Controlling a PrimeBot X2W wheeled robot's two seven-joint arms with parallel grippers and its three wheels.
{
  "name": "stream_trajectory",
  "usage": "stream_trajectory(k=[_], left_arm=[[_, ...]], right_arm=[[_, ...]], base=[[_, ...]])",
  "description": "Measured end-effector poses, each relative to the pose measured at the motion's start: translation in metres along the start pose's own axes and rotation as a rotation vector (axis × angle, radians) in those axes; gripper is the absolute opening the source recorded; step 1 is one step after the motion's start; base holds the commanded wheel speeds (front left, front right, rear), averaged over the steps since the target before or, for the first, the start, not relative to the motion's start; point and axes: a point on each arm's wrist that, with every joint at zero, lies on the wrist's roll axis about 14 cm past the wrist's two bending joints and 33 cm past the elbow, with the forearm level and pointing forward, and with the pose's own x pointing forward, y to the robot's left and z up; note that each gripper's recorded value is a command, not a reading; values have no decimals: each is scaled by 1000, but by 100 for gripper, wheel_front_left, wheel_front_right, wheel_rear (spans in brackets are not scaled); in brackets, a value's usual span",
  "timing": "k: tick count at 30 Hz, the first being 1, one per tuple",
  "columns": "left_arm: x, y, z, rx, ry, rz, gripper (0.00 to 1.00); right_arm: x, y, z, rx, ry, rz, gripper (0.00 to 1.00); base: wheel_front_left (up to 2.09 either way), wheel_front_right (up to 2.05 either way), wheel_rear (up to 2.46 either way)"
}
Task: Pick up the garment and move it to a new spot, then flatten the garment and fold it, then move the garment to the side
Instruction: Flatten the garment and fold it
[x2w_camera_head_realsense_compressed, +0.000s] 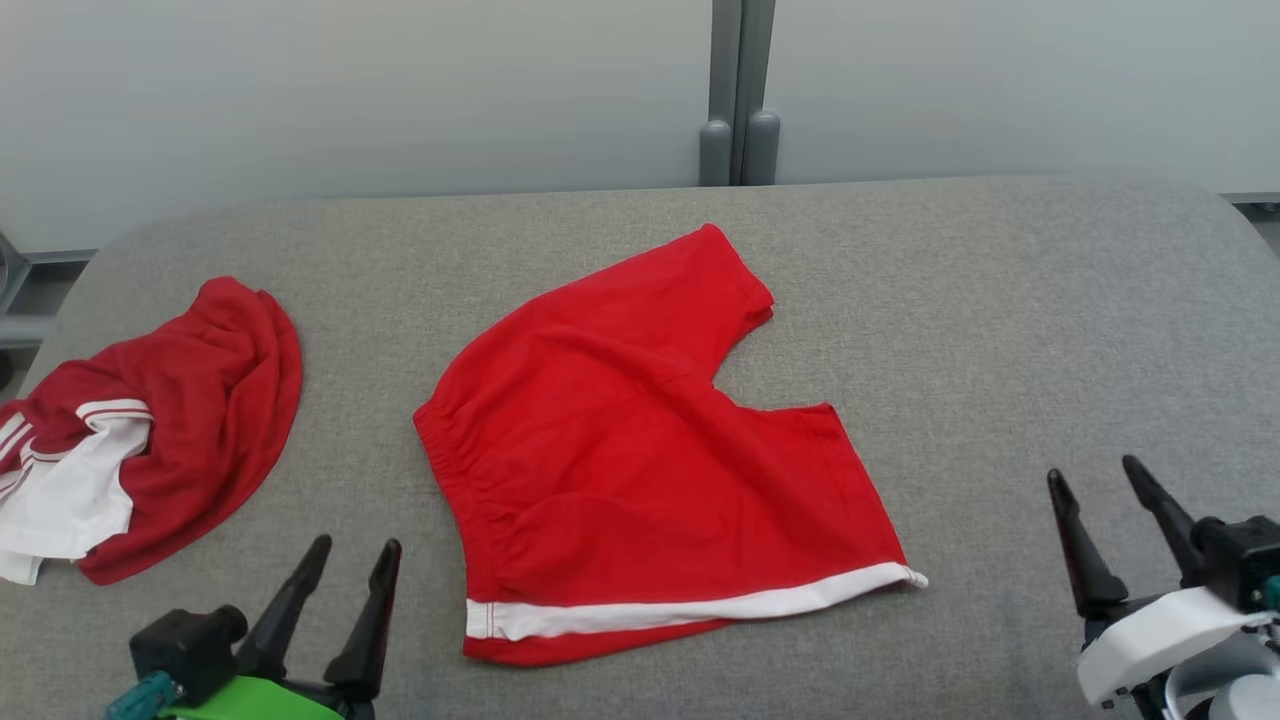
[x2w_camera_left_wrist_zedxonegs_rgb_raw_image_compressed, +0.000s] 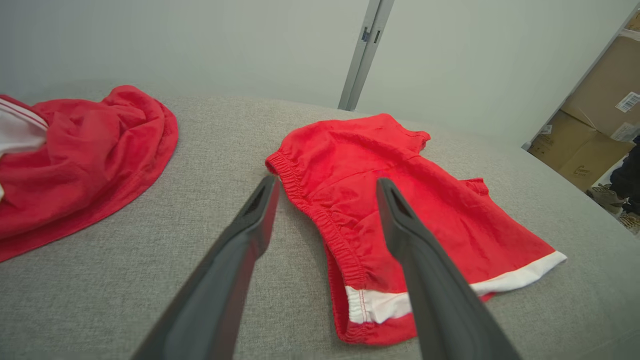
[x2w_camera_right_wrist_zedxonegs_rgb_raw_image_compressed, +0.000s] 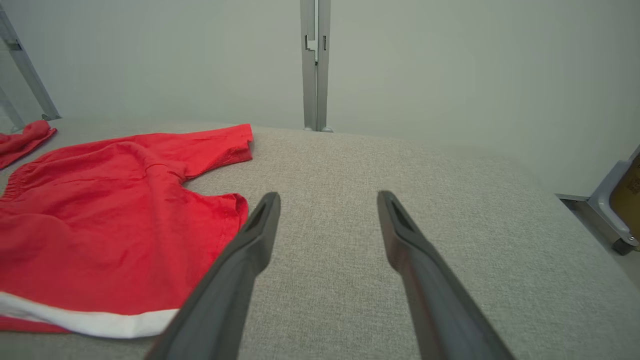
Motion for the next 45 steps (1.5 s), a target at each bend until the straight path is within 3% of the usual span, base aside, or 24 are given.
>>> stream_trajectory(k=[12,20,27,41,45], left_arm=[[-15,-11,-53,-50,168,-21,100],[-2,-15,-62,-72,195,-34,100],[7,-10,-72,-73,226,-25,100],[11,-18,-90,-90,275,-43,100],[18,-20,-88,-94,264,-50,100]], right_arm=[[-29,67,-69,70,232,213,100],[-12,74,-80,73,269,234,100],[-2,82,-91,90,305,248,89],[4,92,-108,107,359,267,85],[12,96,-108,112,355,274,78]], base=[[0,0,0],[0,0,0],[0,0,0],[0,0,0],[0,0,0]])
